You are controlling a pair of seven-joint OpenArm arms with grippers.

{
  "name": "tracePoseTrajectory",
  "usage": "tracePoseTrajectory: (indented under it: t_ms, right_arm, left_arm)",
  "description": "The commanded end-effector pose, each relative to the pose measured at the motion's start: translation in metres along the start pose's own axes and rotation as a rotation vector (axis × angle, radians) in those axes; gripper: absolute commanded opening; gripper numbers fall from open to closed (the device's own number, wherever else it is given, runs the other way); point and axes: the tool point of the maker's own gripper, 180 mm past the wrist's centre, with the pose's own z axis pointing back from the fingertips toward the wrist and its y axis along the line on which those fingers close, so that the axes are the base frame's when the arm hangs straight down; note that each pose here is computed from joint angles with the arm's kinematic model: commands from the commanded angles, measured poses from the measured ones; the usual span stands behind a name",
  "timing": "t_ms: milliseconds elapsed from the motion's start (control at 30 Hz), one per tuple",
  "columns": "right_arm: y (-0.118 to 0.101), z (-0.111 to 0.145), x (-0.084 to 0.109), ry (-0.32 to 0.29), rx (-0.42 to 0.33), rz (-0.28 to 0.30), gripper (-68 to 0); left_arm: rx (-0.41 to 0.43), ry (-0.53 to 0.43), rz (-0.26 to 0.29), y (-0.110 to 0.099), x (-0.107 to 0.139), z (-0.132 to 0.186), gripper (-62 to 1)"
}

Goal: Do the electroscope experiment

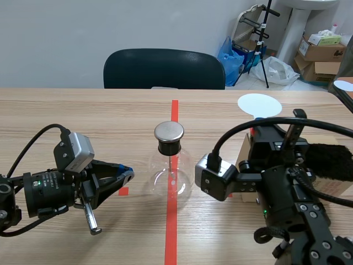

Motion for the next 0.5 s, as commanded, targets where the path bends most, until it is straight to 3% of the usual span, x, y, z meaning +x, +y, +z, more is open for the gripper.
tracePoseTrajectory:
  t_ms: [0, 467]
  right_arm:
    - [-0.006, -0.003, 0.0, -0.02, -0.024, 0.01, -66.7]
    - [-0.006, 0.007, 0.056, -0.337, -0.03, 0.038, -66.7]
  left_arm:
    - [0.01, -0.036, -0.002, 0.003, 0.009, -0.002, -57.9]
    - [0.01, -0.036, -0.002, 0.003, 0.009, -0.002, -57.9]
